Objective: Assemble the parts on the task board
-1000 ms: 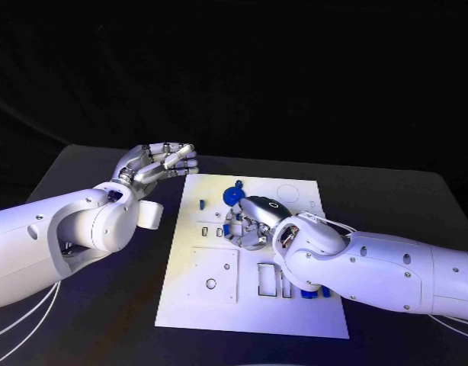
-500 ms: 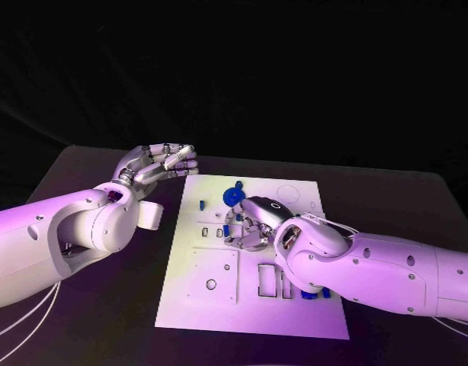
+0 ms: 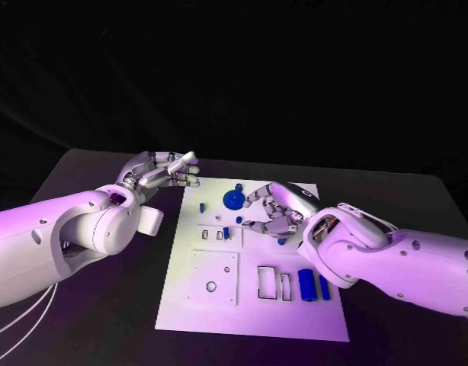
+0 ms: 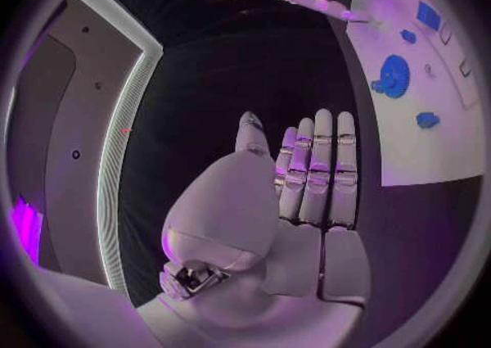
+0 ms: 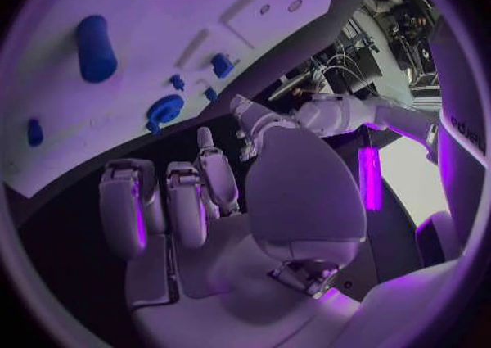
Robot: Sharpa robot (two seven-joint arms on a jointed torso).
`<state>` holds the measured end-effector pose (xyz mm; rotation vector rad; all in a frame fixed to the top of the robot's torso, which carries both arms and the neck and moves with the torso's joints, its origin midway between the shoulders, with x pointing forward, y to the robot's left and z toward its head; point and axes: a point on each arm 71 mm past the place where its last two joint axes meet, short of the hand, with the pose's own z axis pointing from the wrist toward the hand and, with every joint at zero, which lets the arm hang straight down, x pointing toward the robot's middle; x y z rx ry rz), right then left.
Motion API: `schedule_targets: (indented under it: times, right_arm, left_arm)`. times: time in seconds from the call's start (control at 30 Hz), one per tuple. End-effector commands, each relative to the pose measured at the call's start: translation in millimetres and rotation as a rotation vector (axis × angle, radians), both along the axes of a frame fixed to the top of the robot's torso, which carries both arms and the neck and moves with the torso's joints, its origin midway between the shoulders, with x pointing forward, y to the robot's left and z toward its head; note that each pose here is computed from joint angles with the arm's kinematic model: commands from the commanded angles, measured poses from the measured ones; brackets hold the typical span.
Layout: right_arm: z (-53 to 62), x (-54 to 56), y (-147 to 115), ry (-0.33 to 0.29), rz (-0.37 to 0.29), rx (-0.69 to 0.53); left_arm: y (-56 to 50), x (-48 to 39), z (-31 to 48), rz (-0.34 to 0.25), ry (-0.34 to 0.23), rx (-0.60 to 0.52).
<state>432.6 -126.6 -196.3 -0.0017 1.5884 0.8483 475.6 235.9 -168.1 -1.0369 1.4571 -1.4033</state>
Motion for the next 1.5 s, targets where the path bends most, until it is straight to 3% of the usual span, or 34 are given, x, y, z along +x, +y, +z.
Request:
schedule_targets:
  times: [0.03, 0.27, 0.47, 0.6, 0.93, 1.23, 1.5]
  right_arm:
    - [16.8, -1.6, -12.2, 0.041, 0.02, 0.126]
    - [37.6, 7.1, -49.4, 0.086, -0.049, 0.128]
    - [40.1, 15.6, -75.3, 0.113, -0.123, 0.124]
    - [39.1, 19.5, -85.8, 0.124, -0.155, 0.116]
    - [36.9, 23.6, -92.2, 0.138, -0.183, 0.105]
    - [35.8, 25.0, -94.3, 0.144, -0.19, 0.099]
    - [35.3, 25.9, -95.1, 0.146, -0.196, 0.097]
  left_arm:
    - [-6.5, -1.7, -10.3, -0.122, 0.077, 0.234]
    - [-13.9, 2.8, -14.4, -0.228, 0.135, 0.57]
    - [-23.2, 13.2, -11.5, -0.265, 0.179, 0.835]
    - [-36.8, 22.1, -8.1, -0.288, 0.203, 0.95]
    - [-71.8, 30.1, -10.8, -0.359, 0.251, 1.069]
    - [-88.0, 32.2, -19.5, -0.417, 0.303, 1.122]
    - [-97.4, 30.8, -24.5, -0.451, 0.316, 1.134]
